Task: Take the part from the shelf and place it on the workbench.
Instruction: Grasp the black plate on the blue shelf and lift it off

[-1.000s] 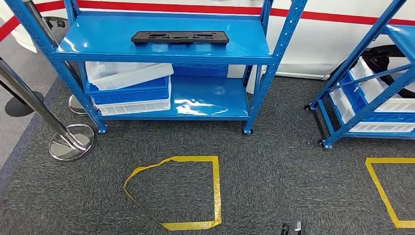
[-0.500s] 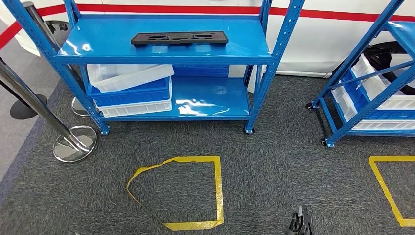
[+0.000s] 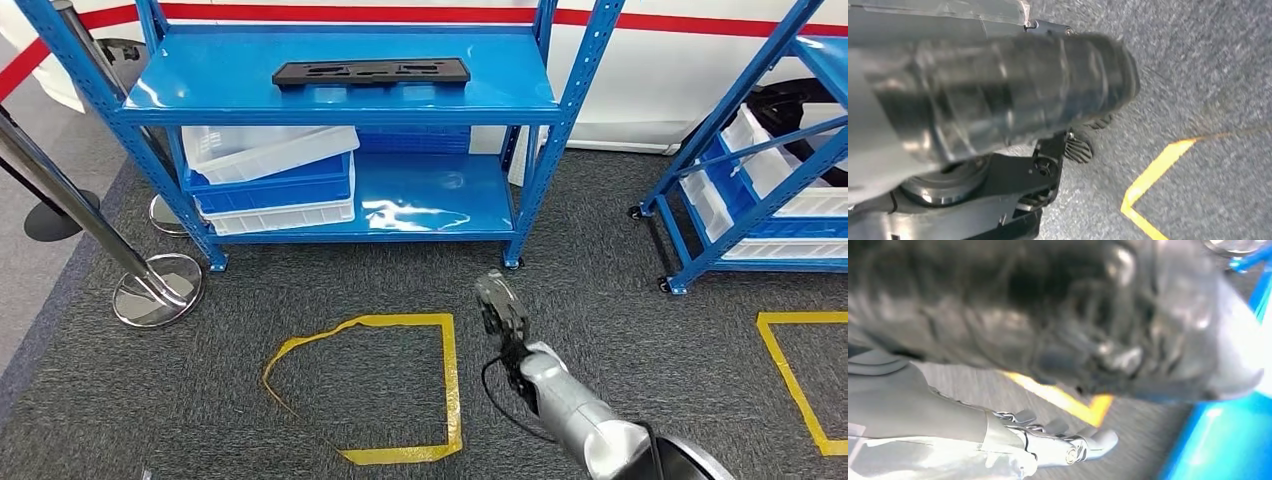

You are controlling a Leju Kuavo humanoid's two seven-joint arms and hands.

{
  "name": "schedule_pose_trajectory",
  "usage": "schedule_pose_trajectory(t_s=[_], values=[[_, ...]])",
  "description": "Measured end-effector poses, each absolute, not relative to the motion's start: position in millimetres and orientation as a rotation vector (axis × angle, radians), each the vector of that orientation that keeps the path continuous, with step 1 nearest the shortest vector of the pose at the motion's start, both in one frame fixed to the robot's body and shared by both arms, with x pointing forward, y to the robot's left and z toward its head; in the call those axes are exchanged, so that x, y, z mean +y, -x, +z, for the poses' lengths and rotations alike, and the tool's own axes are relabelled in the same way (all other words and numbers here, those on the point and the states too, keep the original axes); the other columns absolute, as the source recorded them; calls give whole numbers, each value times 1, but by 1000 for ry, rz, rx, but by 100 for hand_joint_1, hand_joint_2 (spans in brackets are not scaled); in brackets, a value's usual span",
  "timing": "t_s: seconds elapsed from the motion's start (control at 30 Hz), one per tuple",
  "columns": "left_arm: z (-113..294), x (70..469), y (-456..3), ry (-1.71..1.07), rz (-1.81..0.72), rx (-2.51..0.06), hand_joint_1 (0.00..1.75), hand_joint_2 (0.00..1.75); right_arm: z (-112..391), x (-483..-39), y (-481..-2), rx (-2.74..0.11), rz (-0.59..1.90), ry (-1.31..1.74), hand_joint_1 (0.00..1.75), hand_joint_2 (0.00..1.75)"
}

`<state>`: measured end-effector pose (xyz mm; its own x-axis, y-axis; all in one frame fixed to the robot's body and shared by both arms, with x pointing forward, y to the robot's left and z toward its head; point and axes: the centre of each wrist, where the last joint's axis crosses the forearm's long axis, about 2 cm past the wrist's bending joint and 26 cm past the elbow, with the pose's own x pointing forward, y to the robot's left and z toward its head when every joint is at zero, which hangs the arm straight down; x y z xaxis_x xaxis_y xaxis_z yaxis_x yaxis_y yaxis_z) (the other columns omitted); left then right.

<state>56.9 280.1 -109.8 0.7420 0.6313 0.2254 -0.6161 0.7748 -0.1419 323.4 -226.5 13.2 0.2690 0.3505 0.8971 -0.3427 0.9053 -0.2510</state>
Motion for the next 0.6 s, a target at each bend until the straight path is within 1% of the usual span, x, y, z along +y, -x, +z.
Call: schedule_pose_trajectory(t_s=[0.07,0.13,0.27,0.43,0.53,0.6], values=[[-110,281,-58,44,684,-250,0,0,49,-190,-354,-1287,677,19,0,0],[-109,283,-61,34,679,-229,0,0,89,-145,-375,-1356,874,20,0,0],[-109,284,-61,19,673,-204,0,0,156,-66,-384,-1479,1171,23,0,0],[-110,284,-57,6,675,-216,0,0,214,-11,-376,-1597,1347,72,0,0],[-110,286,-56,-1,673,-218,0,0,235,9,-368,-1669,1423,104,0,0],[-110,287,-57,-7,668,-216,0,0,247,18,-365,-1724,1496,181,0,0]])
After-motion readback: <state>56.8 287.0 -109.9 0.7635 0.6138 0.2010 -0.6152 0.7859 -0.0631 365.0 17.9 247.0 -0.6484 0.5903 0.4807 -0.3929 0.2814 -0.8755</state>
